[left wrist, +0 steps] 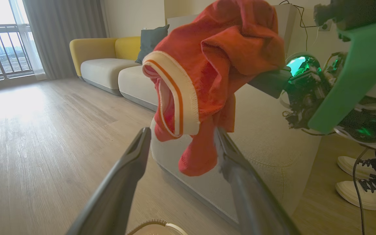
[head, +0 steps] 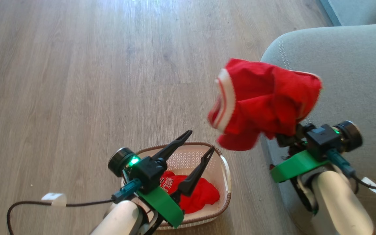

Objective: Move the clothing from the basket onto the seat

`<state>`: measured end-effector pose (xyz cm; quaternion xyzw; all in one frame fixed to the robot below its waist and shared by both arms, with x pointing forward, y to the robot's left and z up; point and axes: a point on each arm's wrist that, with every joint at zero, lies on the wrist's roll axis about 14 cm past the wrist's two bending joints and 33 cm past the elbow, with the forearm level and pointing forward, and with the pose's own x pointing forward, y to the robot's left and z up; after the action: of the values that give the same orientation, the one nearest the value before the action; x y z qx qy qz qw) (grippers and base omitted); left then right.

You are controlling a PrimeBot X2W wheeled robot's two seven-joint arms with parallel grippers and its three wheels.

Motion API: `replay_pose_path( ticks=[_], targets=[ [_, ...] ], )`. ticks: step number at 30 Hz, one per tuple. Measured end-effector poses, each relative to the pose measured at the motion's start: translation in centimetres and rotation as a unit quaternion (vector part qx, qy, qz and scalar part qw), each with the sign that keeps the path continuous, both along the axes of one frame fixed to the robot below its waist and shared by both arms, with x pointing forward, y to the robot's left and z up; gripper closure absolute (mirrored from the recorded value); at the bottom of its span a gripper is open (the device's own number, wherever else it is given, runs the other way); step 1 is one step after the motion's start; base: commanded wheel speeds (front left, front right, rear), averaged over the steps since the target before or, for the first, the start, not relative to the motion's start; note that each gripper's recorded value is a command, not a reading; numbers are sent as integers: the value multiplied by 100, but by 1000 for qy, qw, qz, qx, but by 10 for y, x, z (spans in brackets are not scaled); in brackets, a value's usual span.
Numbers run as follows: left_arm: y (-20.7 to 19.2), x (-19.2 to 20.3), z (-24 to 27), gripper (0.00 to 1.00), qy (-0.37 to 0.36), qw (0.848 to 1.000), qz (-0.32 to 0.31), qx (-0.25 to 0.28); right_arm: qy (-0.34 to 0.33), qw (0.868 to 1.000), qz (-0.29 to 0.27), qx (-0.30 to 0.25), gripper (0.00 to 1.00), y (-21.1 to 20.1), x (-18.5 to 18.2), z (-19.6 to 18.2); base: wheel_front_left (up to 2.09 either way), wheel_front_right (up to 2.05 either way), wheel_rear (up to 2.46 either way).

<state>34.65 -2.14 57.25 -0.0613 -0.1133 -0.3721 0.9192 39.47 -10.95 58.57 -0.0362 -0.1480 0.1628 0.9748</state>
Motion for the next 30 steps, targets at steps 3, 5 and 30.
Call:
replay_pose_path(
  ticks=[3,5,30],
  targets=[
    [5,1,-7,0,12,1000,8,0,3,1000,-26,-5,100,-15,2,-4,0,0,0],
    [10,4,-13,0,22,1000,17,2,7,999,-43,-3,100,-24,2,-7,0,0,0],
    [24,-9,-66,0,91,995,35,36,90,984,-157,-5,100,-91,-14,-65,0,0,0]
  ],
)
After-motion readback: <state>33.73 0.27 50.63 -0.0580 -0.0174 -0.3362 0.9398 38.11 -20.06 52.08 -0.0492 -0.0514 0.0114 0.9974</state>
